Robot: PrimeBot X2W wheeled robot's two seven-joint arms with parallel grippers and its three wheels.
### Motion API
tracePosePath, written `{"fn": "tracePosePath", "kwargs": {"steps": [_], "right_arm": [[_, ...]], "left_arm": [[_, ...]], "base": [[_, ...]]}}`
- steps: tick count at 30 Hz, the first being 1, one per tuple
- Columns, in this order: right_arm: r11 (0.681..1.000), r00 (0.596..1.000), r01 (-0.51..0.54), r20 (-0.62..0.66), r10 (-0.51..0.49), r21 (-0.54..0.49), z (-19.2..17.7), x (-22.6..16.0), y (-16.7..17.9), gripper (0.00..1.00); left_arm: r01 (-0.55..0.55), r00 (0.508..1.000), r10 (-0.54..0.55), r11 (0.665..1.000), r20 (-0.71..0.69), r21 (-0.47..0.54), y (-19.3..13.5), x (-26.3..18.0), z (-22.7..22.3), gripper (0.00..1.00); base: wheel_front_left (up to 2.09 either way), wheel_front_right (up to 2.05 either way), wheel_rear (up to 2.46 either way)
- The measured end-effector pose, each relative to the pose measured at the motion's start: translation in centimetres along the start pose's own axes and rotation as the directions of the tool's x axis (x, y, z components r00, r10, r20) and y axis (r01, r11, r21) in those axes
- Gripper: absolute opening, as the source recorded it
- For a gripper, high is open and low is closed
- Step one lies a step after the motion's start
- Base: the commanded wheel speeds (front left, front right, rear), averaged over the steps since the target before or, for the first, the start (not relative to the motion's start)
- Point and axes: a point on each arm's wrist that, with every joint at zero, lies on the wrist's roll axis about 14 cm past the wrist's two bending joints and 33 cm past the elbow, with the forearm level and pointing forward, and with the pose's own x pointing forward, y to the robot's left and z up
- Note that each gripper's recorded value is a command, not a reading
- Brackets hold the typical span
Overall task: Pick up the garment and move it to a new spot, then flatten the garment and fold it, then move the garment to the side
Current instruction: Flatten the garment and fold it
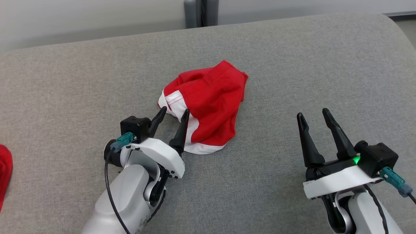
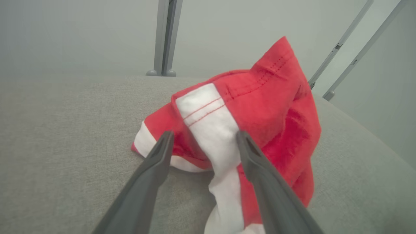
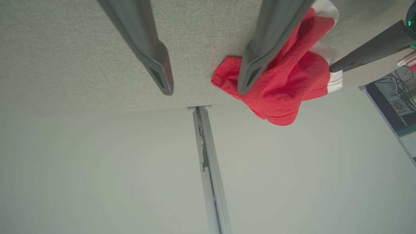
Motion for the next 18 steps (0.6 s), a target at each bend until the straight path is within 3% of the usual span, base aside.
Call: {"fn": "tracePosePath", "kwargs": {"steps": [2,4,12,18], "right_arm": [[1.000,1.000,0.012,-0.004,-0.012,-0.002,-0.1,-0.1,-0.4,1.00],[1.000,1.000,0.020,-0.006,-0.020,-0.004,-0.1,-0.2,-0.7,1.00],[1.000,0.999,0.026,0.020,-0.026,-0.016,0.9,-0.5,-0.8,1.00],[1.000,0.999,0.000,0.032,0.001,-0.012,1.3,-0.8,0.3,1.00]], "left_arm": [[0.006,1.000,-0.006,1.000,-0.015,0.003,-0.2,0.6,-0.3,1.00],[0.026,1.000,-0.026,1.000,-0.007,0.001,-0.7,1.1,0.1,0.00],[0.078,0.996,-0.076,0.996,0.049,-0.044,-2.2,0.9,2.1,0.00],[0.075,0.976,-0.060,0.995,0.207,-0.064,-2.1,-0.5,7.0,0.00]], "base": [[0.00,0.00,0.00],[0.00,0.00,0.00],[0.00,0.00,0.00],[0.00,0.00,0.00]]}}
